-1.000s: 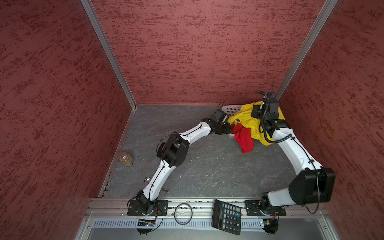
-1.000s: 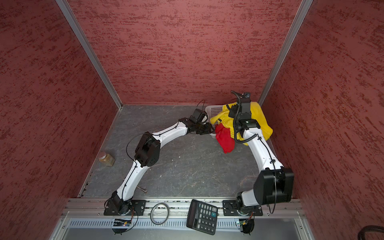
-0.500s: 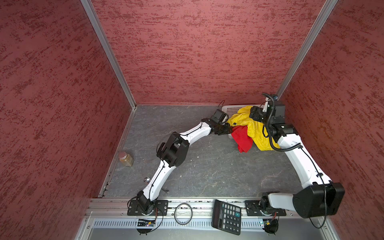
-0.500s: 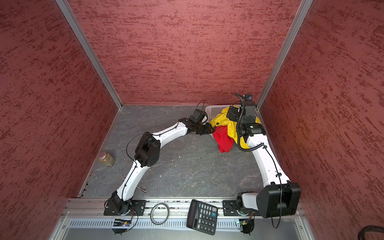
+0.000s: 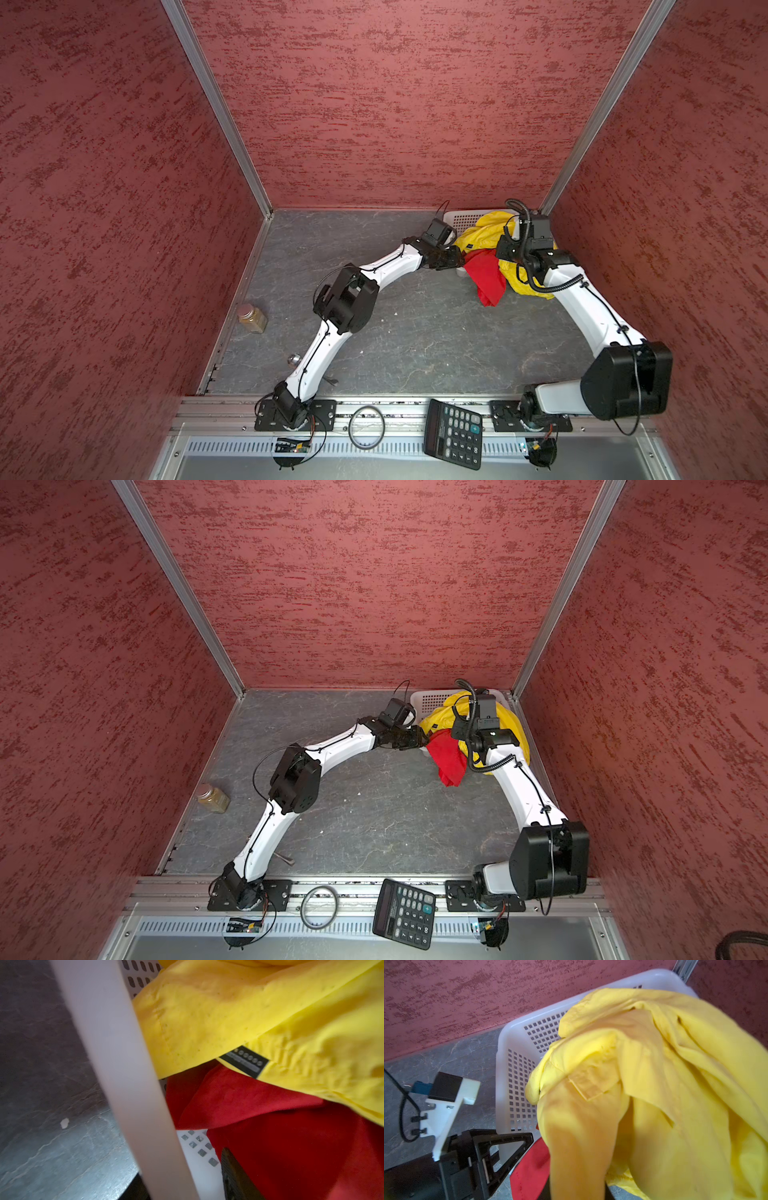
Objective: Fold and stack the shorts
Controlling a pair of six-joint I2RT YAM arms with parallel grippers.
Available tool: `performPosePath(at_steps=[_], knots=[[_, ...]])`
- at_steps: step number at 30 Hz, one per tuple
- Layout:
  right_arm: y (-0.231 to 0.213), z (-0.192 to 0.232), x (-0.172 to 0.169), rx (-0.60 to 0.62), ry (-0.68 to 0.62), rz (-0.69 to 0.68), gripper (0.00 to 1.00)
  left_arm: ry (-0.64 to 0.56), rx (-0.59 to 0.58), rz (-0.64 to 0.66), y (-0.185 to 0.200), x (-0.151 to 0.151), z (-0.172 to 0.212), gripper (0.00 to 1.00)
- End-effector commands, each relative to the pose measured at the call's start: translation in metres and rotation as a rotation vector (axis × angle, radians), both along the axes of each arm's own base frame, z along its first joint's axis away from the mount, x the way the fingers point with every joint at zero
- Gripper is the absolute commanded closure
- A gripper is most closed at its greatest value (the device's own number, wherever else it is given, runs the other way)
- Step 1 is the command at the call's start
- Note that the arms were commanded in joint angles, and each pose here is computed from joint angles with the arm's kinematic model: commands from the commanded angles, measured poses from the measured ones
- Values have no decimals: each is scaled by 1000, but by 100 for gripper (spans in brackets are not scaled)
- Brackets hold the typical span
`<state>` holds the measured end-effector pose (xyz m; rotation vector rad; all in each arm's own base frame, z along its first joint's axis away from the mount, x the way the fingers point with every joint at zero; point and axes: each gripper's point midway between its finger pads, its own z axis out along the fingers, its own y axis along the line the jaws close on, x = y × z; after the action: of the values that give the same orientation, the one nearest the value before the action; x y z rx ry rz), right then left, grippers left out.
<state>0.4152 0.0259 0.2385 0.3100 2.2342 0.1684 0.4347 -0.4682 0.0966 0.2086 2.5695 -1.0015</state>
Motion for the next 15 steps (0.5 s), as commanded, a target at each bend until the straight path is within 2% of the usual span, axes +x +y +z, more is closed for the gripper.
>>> performPosePath(at_steps=[1, 3, 7, 12, 15], knots=[[-9, 75, 12, -38, -172, -39, 97, 7, 8, 3, 3, -3, 1, 51], [-14, 108, 15, -51, -242, -63, 100, 6, 6, 2, 2, -3, 2, 51], [-19, 176, 18, -51, -393, -90, 98, 8, 0, 0, 1, -3, 2, 51], [-21, 206, 26, -57, -453, -110, 98, 15, 2, -2, 3, -5, -1, 51], [-17, 250, 26, -47, -544, -84, 98, 16, -7, -8, 2, -5, 1, 51]])
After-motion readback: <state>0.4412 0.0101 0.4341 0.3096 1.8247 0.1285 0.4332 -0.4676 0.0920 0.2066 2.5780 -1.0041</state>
